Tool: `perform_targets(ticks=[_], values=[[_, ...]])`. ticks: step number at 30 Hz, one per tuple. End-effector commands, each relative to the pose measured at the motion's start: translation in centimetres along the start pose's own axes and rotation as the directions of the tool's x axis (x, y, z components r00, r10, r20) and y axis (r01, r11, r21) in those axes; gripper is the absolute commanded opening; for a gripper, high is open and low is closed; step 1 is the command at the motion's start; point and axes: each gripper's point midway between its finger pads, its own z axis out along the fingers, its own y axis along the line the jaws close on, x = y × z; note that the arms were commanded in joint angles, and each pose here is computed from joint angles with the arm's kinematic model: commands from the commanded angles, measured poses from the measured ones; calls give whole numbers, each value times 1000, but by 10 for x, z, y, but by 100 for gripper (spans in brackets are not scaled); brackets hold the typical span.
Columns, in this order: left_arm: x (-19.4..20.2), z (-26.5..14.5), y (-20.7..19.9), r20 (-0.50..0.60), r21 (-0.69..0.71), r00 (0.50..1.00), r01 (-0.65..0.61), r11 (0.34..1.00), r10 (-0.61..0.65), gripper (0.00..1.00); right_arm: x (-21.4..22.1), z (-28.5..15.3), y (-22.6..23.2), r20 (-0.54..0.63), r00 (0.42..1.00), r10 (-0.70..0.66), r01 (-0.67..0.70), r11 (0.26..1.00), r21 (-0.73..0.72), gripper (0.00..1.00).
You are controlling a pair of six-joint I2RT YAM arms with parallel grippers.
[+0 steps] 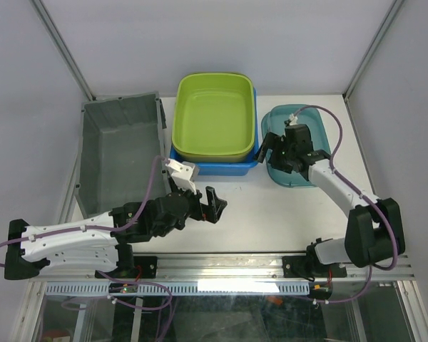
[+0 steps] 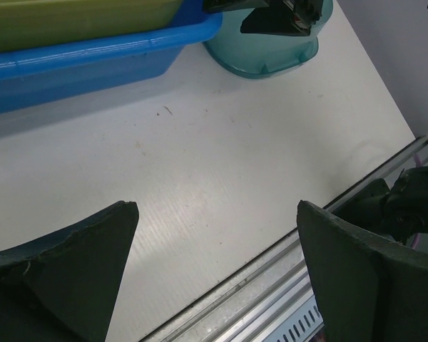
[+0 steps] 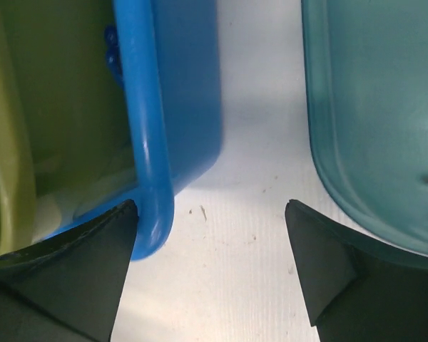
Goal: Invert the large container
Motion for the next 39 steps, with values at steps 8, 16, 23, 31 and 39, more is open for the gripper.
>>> perform_targets(ticks=[8, 16, 23, 31, 39], values=[[-19, -9, -13, 24, 48, 1000, 11, 999, -13, 99, -102, 35, -93, 200, 979, 48, -118, 928, 353, 86], [-18, -7, -16, 10, 46, 1000, 9, 999, -10, 99, -125, 24, -72, 217, 973, 76, -127, 964, 235, 87], [-21, -4, -16, 18, 31, 1000, -19, 999, 19, 99, -97, -30, -52, 263, 963, 53, -95, 984, 150, 88], [-21, 3, -21, 14, 21, 999, -33, 999, 32, 99, -44, -70, -126, 334, 929, 158, -258, 924, 281, 91], [-20, 7, -25, 9, 31, 999, -33, 999, 32, 99, -52, -38, -145, 309, 906, 291, -377, 886, 270, 88]])
